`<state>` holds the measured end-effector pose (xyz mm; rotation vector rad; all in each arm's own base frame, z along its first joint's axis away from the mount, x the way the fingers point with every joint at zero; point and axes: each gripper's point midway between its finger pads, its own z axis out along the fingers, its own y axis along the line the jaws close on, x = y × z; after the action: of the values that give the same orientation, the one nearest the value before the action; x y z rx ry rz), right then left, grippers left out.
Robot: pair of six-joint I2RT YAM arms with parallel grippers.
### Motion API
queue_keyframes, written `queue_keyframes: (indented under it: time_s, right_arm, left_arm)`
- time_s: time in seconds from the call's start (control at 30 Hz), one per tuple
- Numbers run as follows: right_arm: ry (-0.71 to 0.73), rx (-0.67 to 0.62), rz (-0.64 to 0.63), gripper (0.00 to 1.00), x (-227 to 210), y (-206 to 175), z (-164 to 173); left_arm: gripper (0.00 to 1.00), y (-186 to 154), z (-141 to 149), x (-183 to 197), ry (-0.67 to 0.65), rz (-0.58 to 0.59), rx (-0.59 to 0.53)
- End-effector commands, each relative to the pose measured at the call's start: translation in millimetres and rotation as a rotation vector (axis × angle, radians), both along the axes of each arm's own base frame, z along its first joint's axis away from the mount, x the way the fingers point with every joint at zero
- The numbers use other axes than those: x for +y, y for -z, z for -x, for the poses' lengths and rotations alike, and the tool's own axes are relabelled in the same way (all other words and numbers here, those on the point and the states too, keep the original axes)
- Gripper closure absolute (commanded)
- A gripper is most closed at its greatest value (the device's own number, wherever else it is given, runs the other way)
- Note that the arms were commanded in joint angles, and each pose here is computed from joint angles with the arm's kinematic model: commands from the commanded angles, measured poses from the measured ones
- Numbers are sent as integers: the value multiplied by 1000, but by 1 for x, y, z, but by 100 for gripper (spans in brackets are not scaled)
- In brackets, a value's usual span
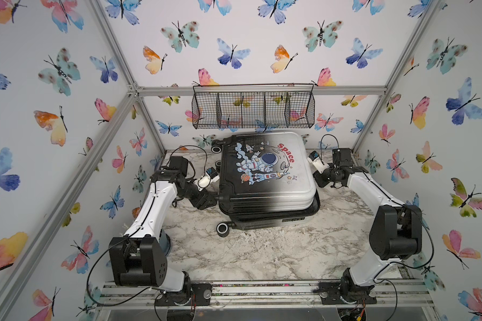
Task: Close the suitcase zippers
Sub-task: Zip the zipper on the suitcase.
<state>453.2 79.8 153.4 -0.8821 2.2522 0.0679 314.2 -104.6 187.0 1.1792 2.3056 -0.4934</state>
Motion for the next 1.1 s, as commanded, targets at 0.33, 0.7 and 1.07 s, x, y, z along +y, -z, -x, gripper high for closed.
queue_keyframes:
  time_s: [0.33,0.7,1.07]
  right_arm:
    - [78,-31,66,97,-32,3,-11]
    - [76,-32,58,96,-31,3,-8]
    - [28,-22,-5,96,-18,1,10]
  left_arm:
    - [17,14,5,-26,118,-11,-7]
    - [43,9,9,-8,66,-87,-70]
    - [70,-25,5,-17,53,17,-77]
